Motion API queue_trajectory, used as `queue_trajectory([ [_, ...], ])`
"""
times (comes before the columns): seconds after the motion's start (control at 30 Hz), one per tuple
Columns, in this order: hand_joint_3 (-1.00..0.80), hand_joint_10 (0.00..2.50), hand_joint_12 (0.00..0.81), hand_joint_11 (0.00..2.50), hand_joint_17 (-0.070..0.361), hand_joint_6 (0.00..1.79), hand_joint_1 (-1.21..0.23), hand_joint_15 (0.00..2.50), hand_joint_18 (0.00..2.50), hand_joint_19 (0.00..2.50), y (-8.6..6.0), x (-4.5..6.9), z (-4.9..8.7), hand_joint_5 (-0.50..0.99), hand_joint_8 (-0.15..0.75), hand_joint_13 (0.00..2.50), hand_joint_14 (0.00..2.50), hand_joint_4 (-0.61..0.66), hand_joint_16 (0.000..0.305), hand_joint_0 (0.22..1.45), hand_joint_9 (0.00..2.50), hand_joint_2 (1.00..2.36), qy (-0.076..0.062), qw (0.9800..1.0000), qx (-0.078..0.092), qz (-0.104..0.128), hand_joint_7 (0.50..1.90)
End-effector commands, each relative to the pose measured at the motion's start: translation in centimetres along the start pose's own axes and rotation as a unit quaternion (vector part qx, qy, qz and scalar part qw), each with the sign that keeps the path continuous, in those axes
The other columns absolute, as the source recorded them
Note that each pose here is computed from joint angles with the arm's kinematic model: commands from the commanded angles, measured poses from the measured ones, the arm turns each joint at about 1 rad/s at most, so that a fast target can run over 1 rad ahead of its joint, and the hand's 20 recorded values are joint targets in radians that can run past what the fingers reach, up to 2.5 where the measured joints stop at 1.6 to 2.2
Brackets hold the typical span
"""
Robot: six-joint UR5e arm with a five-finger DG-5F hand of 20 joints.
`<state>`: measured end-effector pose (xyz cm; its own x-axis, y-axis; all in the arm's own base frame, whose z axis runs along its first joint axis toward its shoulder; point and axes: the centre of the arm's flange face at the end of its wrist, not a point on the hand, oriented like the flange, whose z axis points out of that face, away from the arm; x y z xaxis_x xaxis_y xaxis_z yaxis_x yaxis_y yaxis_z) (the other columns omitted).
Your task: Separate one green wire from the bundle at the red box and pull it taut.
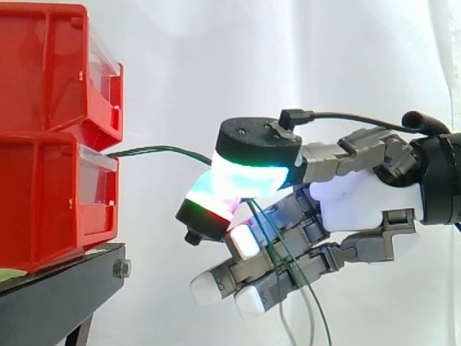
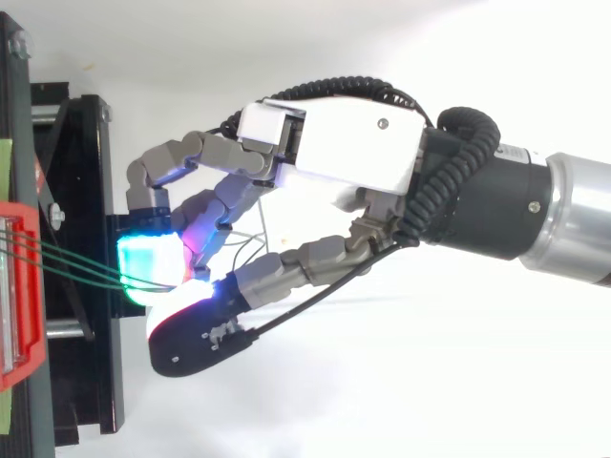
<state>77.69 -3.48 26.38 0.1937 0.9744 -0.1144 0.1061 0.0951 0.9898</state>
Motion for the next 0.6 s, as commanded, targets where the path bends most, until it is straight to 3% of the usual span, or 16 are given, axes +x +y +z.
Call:
queue_trajectory([
  [0.0, -0.44, 0.02, 0.385, 0.66, 0.125, 0.89, -0.91, 0.31, 0.71, 0.44, -0.2, -0.02, -0.14, -0.17, 0.308, 0.67, 0.01, 0.17, 0.056, 0.69, 0.93, 1.0, 0.0, 1.0, 0.008, 0.0, 1.28],
  [0.2, -0.48, 0.02, 0.385, 0.65, 0.124, 0.88, -0.87, 0.32, 0.71, 0.46, -0.23, -0.03, -0.17, -0.16, 0.302, 0.68, 0.01, 0.21, 0.055, 0.66, 0.96, 1.0, 0.0, 0.9999, 0.009, 0.004, 1.29],
  [0.4, -0.5, 0.02, 0.4, 0.65, 0.132, 0.87, -0.68, 0.32, 0.75, 0.48, -0.12, -0.05, -0.19, -0.15, 0.324, 0.71, 0.01, 0.22, 0.059, 0.53, 1.0, 1.0, 0.0, 0.9999, 0.009, 0.007, 1.27],
  [0.57, -0.5, 0.02, 0.401, 0.64, 0.132, 0.86, -0.56, 0.33, 0.74, 0.49, -0.12, -0.05, -0.19, -0.15, 0.322, 0.72, 0.01, 0.22, 0.059, 0.54, 1.03, 1.0, 0.0, 0.9999, 0.009, 0.007, 1.28],
])
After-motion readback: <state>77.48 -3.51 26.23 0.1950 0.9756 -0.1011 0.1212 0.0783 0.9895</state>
